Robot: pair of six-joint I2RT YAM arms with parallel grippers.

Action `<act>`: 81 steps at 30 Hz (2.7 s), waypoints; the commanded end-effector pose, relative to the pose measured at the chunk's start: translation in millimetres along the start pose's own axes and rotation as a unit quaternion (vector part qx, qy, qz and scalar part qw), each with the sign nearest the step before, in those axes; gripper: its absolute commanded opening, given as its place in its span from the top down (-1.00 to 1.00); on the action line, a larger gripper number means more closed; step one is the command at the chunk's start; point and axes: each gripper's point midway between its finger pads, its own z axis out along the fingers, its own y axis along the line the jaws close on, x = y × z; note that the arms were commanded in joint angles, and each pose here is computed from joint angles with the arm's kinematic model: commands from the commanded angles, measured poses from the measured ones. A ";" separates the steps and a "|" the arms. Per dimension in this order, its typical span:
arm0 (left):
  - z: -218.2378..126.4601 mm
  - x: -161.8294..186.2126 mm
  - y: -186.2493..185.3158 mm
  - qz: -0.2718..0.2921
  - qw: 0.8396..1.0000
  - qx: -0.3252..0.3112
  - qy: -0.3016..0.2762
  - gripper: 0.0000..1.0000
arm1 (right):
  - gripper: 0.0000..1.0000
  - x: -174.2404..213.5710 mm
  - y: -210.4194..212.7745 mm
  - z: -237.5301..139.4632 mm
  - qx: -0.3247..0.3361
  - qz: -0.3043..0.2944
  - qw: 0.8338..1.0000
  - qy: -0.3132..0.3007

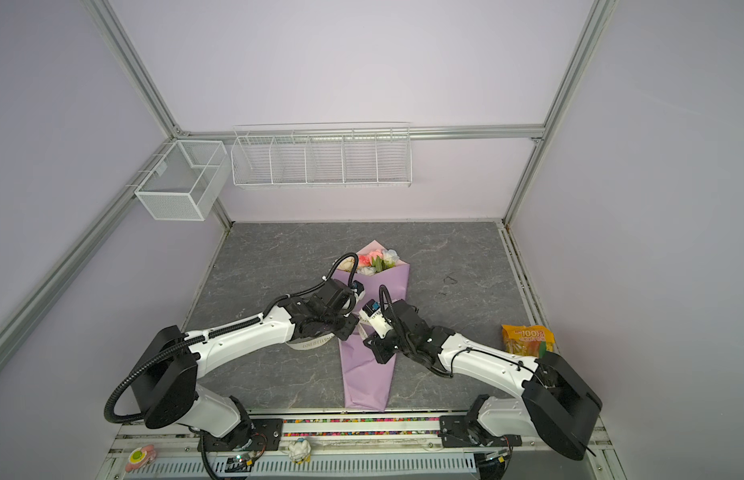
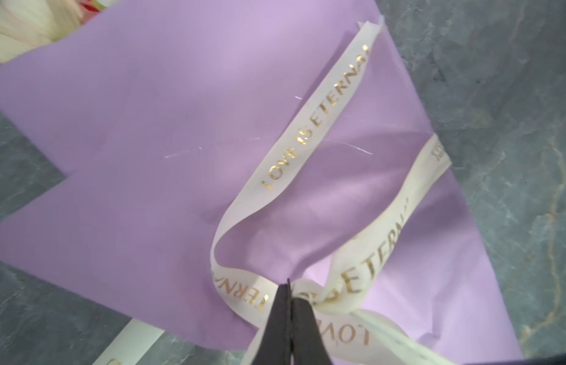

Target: Tie the bouquet of fake flowers

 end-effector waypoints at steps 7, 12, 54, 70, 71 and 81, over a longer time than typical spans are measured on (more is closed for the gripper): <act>1.9 5.2 14.3 -0.016 1.000 -0.025 0.005 1.00 | 0.72 64.2 5.9 -38.7 0.011 0.079 0.985 0.155; 3.1 10.1 13.0 -0.013 1.000 -0.021 0.014 1.00 | 0.66 59.1 -10.6 -30.9 0.049 0.088 0.982 0.159; -55.1 51.2 53.5 -0.300 0.948 -0.023 -0.102 -0.34 | 0.86 -0.5 -47.5 7.3 0.114 0.178 0.976 0.047; -98.6 18.7 57.2 -0.029 0.987 -0.064 -0.142 -0.14 | 0.86 -8.8 -45.5 1.2 0.122 0.160 0.978 0.046; -97.8 19.8 58.6 0.002 0.989 -0.073 -0.131 -0.12 | 0.86 -9.5 -45.3 1.1 0.122 0.160 0.979 0.046; -51.0 68.8 75.0 0.162 0.981 -0.108 0.025 -0.21 | 0.86 -12.5 -46.1 -0.9 0.126 0.161 0.978 0.040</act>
